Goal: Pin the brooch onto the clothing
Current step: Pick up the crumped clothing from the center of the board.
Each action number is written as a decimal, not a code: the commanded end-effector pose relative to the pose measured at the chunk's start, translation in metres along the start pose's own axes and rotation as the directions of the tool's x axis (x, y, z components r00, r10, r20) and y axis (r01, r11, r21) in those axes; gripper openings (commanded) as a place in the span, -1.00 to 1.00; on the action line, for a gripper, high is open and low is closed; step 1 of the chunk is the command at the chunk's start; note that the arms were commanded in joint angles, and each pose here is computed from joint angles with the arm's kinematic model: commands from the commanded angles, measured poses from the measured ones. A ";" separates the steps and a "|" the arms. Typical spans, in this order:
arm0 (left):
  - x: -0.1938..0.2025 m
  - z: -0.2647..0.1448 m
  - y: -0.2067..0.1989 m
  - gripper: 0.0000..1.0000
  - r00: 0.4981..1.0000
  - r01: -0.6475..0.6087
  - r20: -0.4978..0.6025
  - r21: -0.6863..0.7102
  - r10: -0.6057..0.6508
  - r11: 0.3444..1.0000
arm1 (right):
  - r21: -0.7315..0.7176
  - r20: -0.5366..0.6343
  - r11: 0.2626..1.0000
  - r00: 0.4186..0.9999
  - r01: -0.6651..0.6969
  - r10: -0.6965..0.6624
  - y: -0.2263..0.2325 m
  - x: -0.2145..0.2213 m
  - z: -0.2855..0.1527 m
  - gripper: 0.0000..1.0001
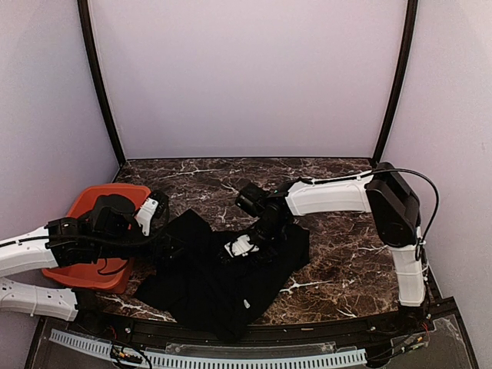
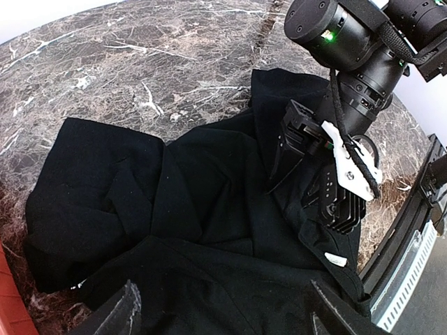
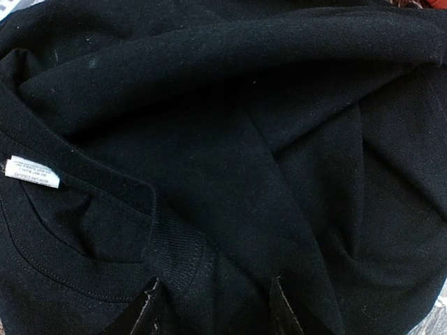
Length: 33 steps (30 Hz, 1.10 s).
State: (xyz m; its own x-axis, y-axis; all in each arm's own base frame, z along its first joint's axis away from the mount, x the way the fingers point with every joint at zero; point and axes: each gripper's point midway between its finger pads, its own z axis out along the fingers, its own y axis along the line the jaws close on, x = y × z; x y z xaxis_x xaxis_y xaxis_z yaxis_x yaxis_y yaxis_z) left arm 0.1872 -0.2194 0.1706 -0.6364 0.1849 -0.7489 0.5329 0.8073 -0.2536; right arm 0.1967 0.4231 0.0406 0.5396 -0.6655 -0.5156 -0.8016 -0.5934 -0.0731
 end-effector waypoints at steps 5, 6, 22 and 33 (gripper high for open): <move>0.008 0.005 0.003 0.59 1.000 0.011 -0.021 -0.009 -0.011 1.000 | -0.012 -0.020 1.000 1.000 -0.016 0.016 0.002 0.009 0.009 -0.20; 0.008 0.005 0.004 0.59 1.000 0.010 -0.023 -0.009 -0.011 1.000 | -0.012 -0.019 1.000 1.000 -0.019 0.018 0.002 0.009 0.009 -0.30; 0.012 0.043 -0.053 0.98 0.987 -0.125 -0.071 0.218 0.144 0.968 | 0.348 0.121 0.878 0.945 -0.327 0.304 -0.061 0.022 -0.114 -1.00; -0.011 0.117 -0.094 0.98 0.929 -0.326 -0.143 0.127 0.343 0.937 | 0.503 0.173 0.690 0.843 -0.521 0.510 -0.081 0.088 -0.139 -1.00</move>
State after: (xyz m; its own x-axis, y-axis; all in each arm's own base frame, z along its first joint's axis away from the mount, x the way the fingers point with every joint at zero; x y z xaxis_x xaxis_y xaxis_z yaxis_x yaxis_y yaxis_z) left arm 0.1925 -0.3501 0.1244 -0.5323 0.5154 -0.6716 0.7770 0.6124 -0.1459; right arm 0.3288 0.3540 0.1247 0.0628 -0.7853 -0.6159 -0.9795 0.0697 -0.1888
